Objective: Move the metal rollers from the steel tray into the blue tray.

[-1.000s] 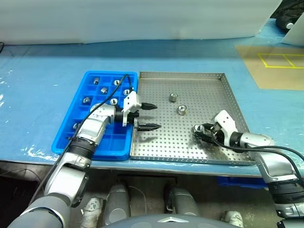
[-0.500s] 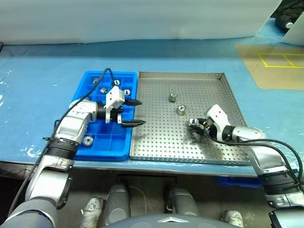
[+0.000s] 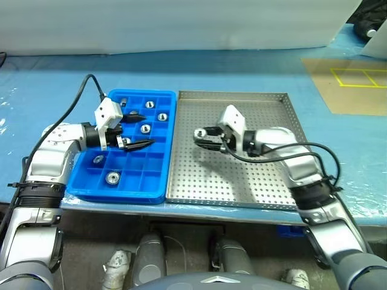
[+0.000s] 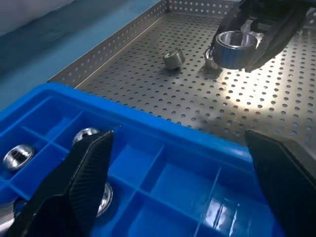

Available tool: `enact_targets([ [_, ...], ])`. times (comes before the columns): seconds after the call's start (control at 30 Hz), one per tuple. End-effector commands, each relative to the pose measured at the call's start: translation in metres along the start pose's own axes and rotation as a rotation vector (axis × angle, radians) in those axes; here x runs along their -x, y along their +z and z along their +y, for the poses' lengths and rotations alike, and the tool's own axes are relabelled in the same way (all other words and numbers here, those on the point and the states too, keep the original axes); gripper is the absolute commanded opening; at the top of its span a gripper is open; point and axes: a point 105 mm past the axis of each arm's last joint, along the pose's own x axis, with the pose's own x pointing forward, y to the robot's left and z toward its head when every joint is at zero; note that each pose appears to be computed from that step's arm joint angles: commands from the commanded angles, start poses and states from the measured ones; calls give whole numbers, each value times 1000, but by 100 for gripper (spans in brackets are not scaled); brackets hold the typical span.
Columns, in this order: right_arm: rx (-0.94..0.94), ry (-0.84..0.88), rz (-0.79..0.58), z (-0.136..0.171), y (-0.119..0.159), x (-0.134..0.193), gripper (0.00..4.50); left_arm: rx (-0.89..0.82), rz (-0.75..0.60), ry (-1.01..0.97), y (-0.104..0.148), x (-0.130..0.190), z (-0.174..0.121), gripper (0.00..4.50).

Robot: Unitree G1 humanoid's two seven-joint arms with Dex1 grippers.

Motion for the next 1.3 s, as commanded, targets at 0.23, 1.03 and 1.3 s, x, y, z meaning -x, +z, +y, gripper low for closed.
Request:
enact_targets([
  [0.23, 55, 69, -92, 7, 18, -57, 159, -12, -28, 255, 13, 43, 17, 450],
  [1.03, -9, -107, -100, -20, 6, -50, 385, 19, -33, 204, 11, 26, 11, 450],
  [1.3, -24, -398, -104, -78, 3, 12, 385, 37, -79, 107, 16, 2, 1, 450],
])
